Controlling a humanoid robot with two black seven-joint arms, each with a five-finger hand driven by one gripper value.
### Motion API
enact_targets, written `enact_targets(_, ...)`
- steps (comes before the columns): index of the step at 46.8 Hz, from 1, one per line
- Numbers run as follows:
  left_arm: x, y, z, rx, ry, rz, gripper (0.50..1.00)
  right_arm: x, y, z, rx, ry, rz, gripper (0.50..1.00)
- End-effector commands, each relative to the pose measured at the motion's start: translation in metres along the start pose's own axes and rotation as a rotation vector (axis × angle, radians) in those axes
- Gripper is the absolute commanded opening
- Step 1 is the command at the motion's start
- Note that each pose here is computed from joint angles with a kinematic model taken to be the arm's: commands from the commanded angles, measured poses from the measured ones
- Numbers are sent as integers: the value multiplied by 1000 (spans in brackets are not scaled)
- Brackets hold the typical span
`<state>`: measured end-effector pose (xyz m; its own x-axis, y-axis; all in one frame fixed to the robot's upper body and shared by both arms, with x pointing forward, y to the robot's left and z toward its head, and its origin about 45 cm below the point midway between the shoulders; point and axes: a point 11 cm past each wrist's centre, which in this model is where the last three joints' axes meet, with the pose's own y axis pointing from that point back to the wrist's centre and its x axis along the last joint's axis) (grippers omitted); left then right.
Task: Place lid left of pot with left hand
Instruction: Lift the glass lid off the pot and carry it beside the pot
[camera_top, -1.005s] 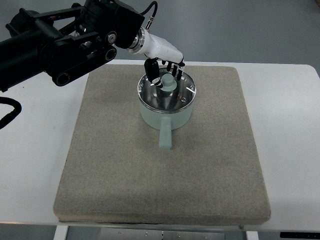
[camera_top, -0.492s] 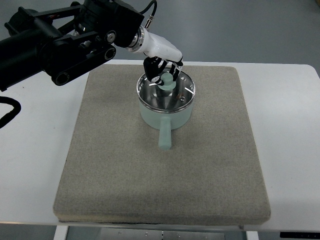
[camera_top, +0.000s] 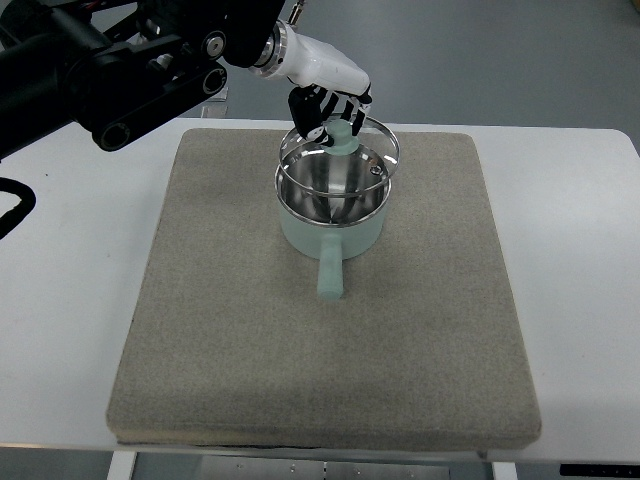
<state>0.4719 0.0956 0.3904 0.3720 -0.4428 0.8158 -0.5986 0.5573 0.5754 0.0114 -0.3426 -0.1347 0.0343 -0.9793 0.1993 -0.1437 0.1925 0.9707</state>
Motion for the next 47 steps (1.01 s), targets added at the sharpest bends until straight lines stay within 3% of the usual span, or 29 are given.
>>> enact_targets(1,6,11,-9,19,-2,18,500,0,0,0,0,1,0,921)
enact_targets(12,6,49,-46,88,25,60,500,0,0,0,0,-1,0,921)
enact_targets(22,-16,79,-86,172,68,50,500,0,0,0,0,-1,0,921)
enact_targets(31,-72,67,-102,191,139,-43,500,0,0,0,0,-1,0,923)
enact_targets(47,-127,58,-118,234,190,-139,500,0,0,0,0,-1,0,921)
